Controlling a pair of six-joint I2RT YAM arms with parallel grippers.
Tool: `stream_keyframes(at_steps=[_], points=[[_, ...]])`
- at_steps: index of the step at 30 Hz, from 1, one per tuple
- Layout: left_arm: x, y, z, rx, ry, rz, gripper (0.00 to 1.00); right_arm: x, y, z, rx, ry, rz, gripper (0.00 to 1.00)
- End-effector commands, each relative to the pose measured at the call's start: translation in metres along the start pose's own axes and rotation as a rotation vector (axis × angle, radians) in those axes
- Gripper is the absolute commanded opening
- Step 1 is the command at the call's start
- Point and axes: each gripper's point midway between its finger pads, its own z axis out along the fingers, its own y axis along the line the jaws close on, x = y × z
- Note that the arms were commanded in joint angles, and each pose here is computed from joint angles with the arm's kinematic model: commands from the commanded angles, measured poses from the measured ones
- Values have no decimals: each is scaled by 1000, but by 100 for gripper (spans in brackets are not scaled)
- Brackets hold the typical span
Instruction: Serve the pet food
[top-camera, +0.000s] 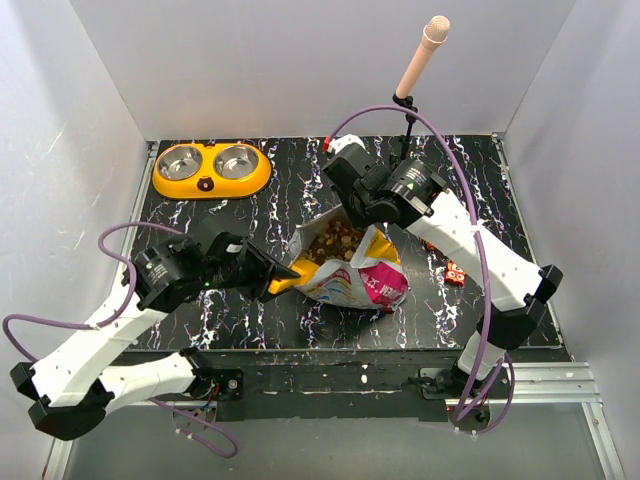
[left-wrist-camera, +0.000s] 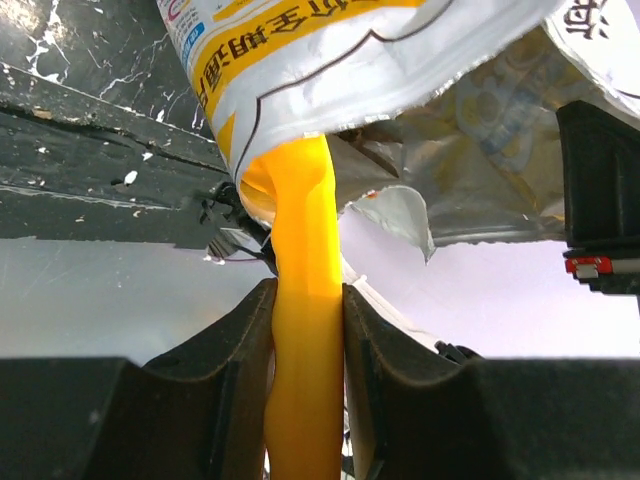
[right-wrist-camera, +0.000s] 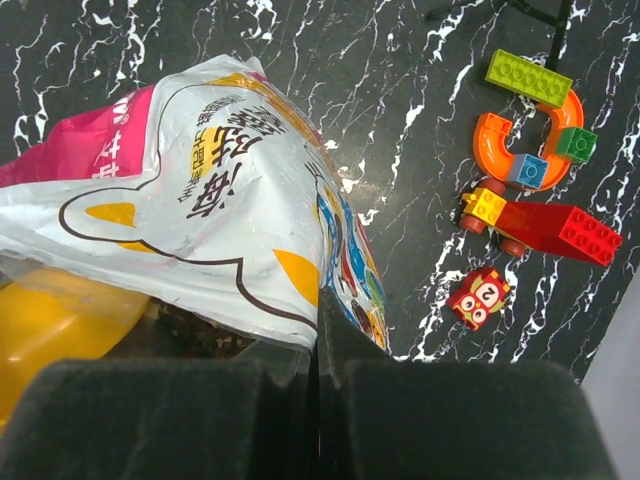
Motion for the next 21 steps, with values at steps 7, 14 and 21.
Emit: stream_keyframes(at_steps=[7,14,21], points=[[-27,-22,112,-38,-110,88,0,-62,-20,-75,-113,-352,317,1],[-80,-21,151,64,-231,199,0,-42,-5,-76,-216,-320,354,1],[-52,-53,125,524,-13,347,0,-19,-19,-69,-235,-310,415,1]])
